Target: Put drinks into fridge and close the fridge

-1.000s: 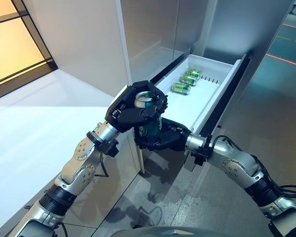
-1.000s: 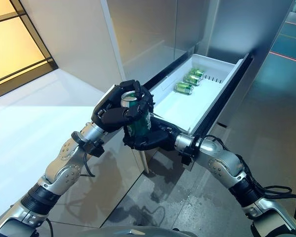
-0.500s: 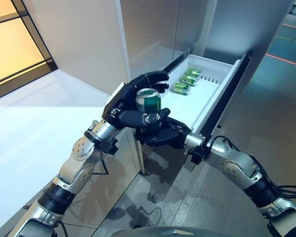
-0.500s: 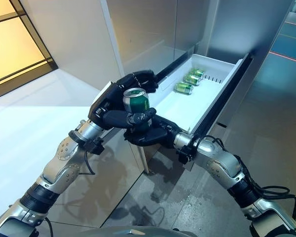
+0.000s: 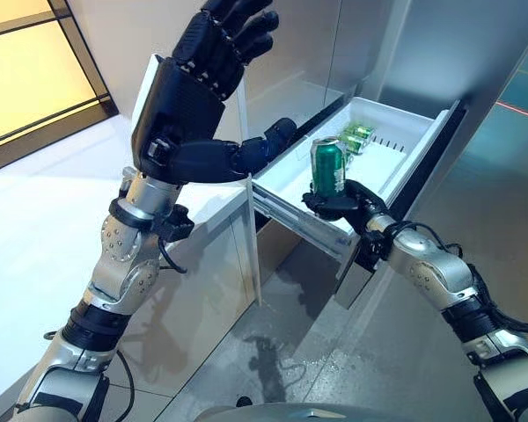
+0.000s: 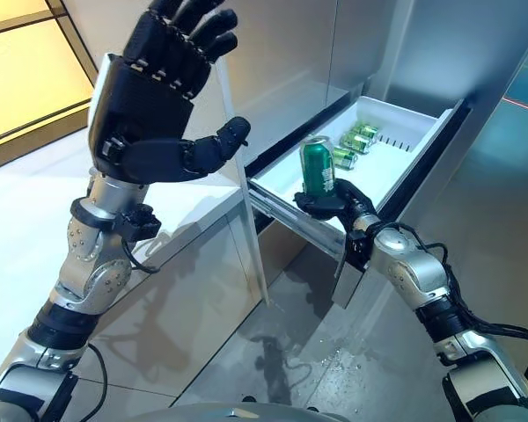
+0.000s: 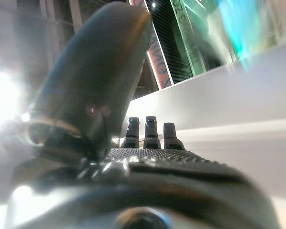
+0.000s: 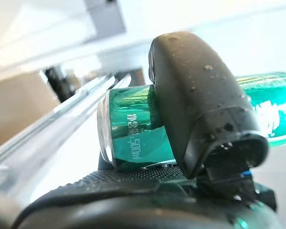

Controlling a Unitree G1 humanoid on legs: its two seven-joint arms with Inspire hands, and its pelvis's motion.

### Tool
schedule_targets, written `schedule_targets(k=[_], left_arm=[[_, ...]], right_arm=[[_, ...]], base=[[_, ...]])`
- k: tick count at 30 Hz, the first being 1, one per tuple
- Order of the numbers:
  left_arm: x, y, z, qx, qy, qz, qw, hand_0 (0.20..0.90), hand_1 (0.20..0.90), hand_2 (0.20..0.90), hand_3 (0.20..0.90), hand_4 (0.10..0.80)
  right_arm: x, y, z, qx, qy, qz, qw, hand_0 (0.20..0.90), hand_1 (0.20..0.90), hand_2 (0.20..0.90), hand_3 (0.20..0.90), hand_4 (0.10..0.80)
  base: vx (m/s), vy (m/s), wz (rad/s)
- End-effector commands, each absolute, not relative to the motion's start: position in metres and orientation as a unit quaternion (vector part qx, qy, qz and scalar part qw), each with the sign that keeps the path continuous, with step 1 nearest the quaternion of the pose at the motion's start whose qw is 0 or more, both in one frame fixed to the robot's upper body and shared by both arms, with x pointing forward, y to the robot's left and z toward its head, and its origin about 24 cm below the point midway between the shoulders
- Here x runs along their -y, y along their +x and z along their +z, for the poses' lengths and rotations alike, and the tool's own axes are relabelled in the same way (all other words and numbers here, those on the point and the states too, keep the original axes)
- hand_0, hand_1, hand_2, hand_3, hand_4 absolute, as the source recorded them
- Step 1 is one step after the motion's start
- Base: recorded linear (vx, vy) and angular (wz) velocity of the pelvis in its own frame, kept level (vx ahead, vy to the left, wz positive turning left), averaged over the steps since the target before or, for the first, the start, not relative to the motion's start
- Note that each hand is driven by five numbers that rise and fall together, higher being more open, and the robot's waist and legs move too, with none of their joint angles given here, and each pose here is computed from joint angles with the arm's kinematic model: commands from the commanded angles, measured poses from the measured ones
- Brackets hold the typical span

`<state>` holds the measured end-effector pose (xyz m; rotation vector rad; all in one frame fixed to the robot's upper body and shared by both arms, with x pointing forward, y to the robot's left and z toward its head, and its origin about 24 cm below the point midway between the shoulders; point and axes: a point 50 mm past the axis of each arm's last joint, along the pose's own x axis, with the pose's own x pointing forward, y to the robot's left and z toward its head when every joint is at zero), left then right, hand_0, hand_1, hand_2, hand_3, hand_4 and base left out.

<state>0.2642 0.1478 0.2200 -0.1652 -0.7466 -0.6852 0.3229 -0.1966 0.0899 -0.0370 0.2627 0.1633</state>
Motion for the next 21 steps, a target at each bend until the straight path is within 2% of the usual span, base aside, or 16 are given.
schedule_targets(k=[1, 2, 4, 5, 6, 10, 16, 21], left_arm=[[-0.127, 0.275, 0.200, 0.256, -0.130, -0.409, 0.866, 0.900, 0.900, 0.900, 0.900, 0.800], [-0.126, 0.275, 0.194, 0.239, -0.136, -0.417, 0.866, 0.900, 0.900, 0.900, 0.900, 0.800], [-0.113, 0.270, 0.154, 0.114, -0.182, -0.462, 0.860, 0.900, 0.900, 0.900, 0.900, 0.800], [-0.113, 0.270, 0.154, 0.114, -0.182, -0.462, 0.860, 0.900, 0.900, 0.900, 0.900, 0.800], [-0.106, 0.261, 0.125, 0.035, -0.211, -0.486, 0.847, 0.900, 0.900, 0.900, 0.900, 0.800], [-0.102, 0.232, 0.060, -0.127, -0.271, -0.477, 0.826, 0.900, 0.900, 0.900, 0.900, 0.800], [-0.130, 0.185, -0.014, -0.278, -0.243, -0.421, 0.829, 0.900, 0.900, 0.900, 0.900, 0.800], [-0.165, 0.158, -0.063, -0.354, -0.140, -0.349, 0.856, 0.900, 0.900, 0.900, 0.900, 0.800]], right_arm=[[0.196, 0.355, 0.233, 0.150, 0.004, 0.061, 0.987, 0.300, 0.300, 0.300, 0.200, 0.100], [0.200, 0.356, 0.235, 0.150, -0.001, 0.054, 0.987, 0.300, 0.300, 0.300, 0.200, 0.100], [0.222, 0.361, 0.236, 0.142, -0.026, 0.010, 0.989, 0.300, 0.300, 0.300, 0.200, 0.100], [0.222, 0.361, 0.236, 0.142, -0.027, 0.010, 0.989, 0.300, 0.300, 0.300, 0.200, 0.100], [0.239, 0.363, 0.237, 0.134, -0.041, -0.020, 0.990, 0.300, 0.300, 0.300, 0.200, 0.100], [0.275, 0.365, 0.239, 0.117, -0.082, -0.077, 0.987, 0.300, 0.300, 0.300, 0.200, 0.100], [0.330, 0.358, 0.248, 0.074, -0.156, -0.158, 0.972, 0.300, 0.300, 0.300, 0.200, 0.100], [0.364, 0.349, 0.232, -0.021, -0.232, -0.189, 0.954, 0.300, 0.300, 0.300, 0.200, 0.100]], base=[[0.045, -0.009, 0.07], [0.069, -0.007, 0.15], [0.068, -0.005, 0.22], [0.045, 0.000, 0.22], [0.040, -0.003, 0.23], [0.061, -0.003, 0.27], [0.018, -0.001, 0.35], [0.028, -0.008, 0.34]])
